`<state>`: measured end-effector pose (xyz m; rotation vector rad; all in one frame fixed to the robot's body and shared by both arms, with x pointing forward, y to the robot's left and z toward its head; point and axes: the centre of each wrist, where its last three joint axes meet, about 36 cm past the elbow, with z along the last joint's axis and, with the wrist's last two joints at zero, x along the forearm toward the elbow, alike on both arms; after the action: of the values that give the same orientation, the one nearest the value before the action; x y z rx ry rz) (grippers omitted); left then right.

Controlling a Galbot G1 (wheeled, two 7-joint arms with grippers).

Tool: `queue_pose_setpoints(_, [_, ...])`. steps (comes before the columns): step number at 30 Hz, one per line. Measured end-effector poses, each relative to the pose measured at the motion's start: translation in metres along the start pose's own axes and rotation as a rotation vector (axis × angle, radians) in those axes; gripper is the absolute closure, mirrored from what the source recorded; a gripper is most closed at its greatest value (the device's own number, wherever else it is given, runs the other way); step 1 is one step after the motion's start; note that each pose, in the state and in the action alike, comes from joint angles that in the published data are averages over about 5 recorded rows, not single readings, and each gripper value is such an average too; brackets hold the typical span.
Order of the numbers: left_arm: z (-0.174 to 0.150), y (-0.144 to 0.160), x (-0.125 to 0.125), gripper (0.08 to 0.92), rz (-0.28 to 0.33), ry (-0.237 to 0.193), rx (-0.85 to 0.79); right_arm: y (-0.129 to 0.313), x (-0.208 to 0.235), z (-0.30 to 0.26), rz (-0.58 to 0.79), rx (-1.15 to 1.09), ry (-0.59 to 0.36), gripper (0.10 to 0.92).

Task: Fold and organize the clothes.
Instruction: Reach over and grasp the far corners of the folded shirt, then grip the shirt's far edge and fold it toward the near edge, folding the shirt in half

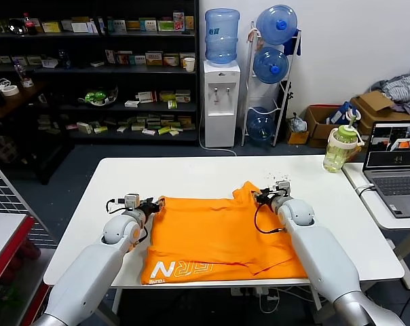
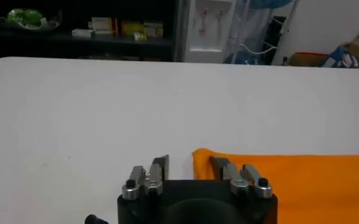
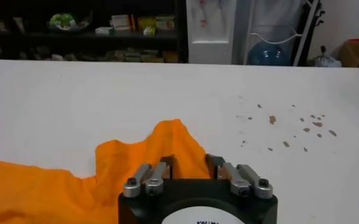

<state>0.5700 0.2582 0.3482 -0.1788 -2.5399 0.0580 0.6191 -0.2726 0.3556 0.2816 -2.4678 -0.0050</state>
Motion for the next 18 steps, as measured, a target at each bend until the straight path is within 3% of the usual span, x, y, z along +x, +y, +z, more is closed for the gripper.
queue_pose_setpoints(8, [0.003, -0.002, -0.001, 0.793, 0.008, -0.003, 0.0, 0.0, 0.002, 0.001, -0.011, -0.003, -0.015, 0.891])
queue_pose_setpoints(12, [0.004, -0.002, 0.0, 0.893, 0.01, -0.013, 0.004, -0.002, 0.005, 0.001, -0.02, -0.008, -0.046, 0.898])
queue_pose_setpoints(18, [0.003, 0.0, 0.007, 0.91, 0.009, -0.038, 0.014, -0.006, 0.017, -0.001, -0.029, -0.021, -0.099, 0.898])
